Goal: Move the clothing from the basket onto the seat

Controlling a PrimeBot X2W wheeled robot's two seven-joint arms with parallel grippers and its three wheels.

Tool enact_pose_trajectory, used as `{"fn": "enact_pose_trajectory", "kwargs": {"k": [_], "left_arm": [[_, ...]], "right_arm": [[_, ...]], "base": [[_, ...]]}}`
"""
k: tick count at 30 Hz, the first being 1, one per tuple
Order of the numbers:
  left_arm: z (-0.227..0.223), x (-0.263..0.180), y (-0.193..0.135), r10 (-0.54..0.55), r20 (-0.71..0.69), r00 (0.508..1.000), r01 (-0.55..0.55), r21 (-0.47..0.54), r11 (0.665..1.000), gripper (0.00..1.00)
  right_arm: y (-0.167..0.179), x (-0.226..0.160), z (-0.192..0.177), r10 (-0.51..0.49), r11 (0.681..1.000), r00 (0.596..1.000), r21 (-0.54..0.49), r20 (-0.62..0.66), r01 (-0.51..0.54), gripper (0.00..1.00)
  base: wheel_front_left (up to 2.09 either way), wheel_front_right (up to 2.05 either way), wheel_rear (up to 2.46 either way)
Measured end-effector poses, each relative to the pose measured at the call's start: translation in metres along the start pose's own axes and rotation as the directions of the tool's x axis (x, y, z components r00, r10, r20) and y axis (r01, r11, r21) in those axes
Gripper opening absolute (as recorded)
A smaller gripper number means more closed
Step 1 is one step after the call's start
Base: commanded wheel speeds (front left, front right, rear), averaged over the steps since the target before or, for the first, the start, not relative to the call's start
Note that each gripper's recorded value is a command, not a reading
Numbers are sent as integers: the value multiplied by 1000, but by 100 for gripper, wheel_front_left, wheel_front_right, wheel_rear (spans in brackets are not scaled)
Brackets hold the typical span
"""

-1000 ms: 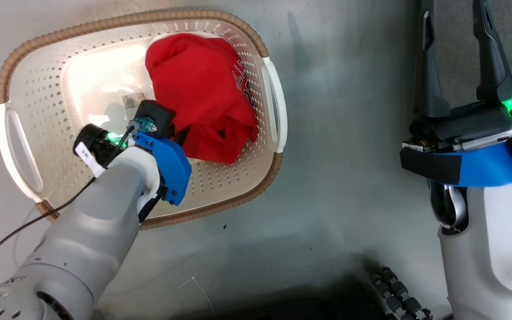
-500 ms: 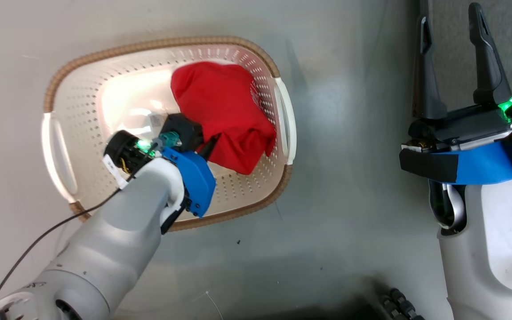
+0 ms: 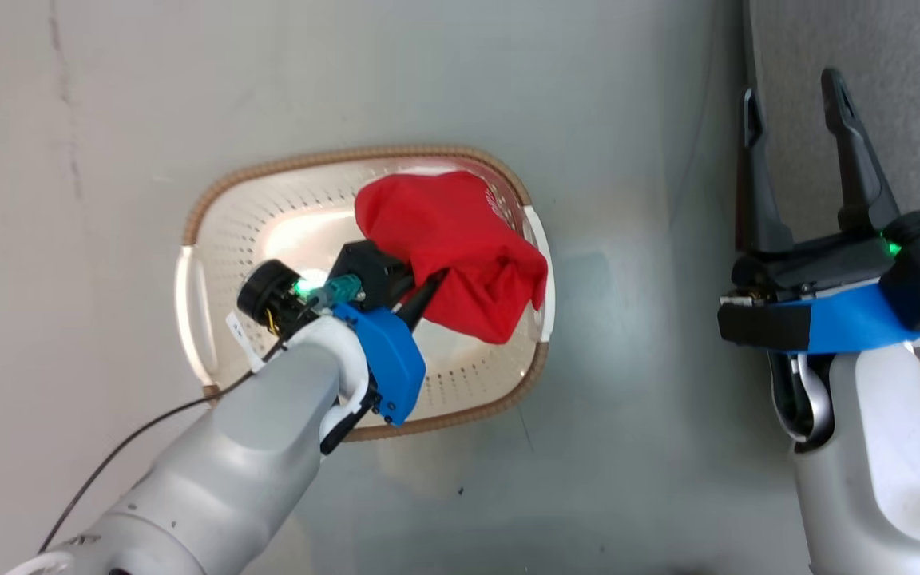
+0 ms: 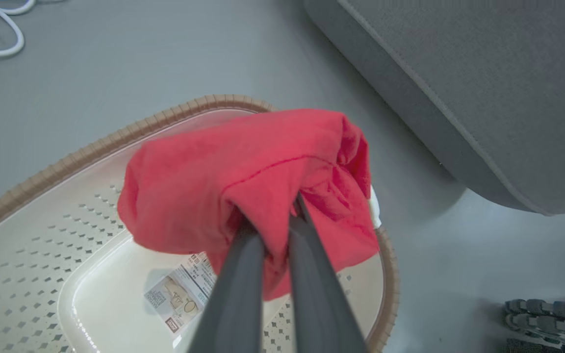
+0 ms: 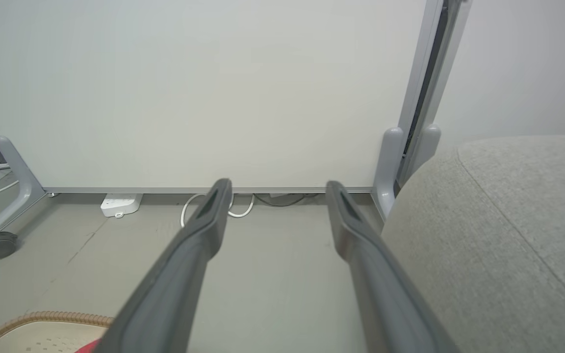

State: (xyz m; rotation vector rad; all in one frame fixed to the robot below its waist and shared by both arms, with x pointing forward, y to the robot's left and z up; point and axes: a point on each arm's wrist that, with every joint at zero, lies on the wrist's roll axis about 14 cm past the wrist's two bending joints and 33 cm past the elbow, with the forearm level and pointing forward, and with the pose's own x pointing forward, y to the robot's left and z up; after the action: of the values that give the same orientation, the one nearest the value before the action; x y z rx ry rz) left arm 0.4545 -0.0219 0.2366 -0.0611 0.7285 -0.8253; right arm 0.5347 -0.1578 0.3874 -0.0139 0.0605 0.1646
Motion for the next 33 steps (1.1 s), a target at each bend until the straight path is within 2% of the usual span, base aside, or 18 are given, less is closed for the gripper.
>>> {"fn": "enact_pose_trajectory", "kwargs": {"k": [8,14,24,33], "left_arm": [[51,-34,-10,31,137,990,-38,51,998,0],[95,-63,-16,55,259,964,-85,105,991,0],[167,-110,-36,55,458,887,-161,194,968,0],[223,-152,-65,10,591,807,-219,283,934,0]], "right_arm": [[9,-16,32,16,1000,999,8,38,-16,100],[15,-30,56,23,1000,997,15,71,-24,100],[19,-59,86,17,1000,994,23,111,-20,100],[23,-85,110,9,999,988,33,153,-15,100]], "base": [[0,0,0],[0,0,0],[0,0,0],[0,0,0]]}}
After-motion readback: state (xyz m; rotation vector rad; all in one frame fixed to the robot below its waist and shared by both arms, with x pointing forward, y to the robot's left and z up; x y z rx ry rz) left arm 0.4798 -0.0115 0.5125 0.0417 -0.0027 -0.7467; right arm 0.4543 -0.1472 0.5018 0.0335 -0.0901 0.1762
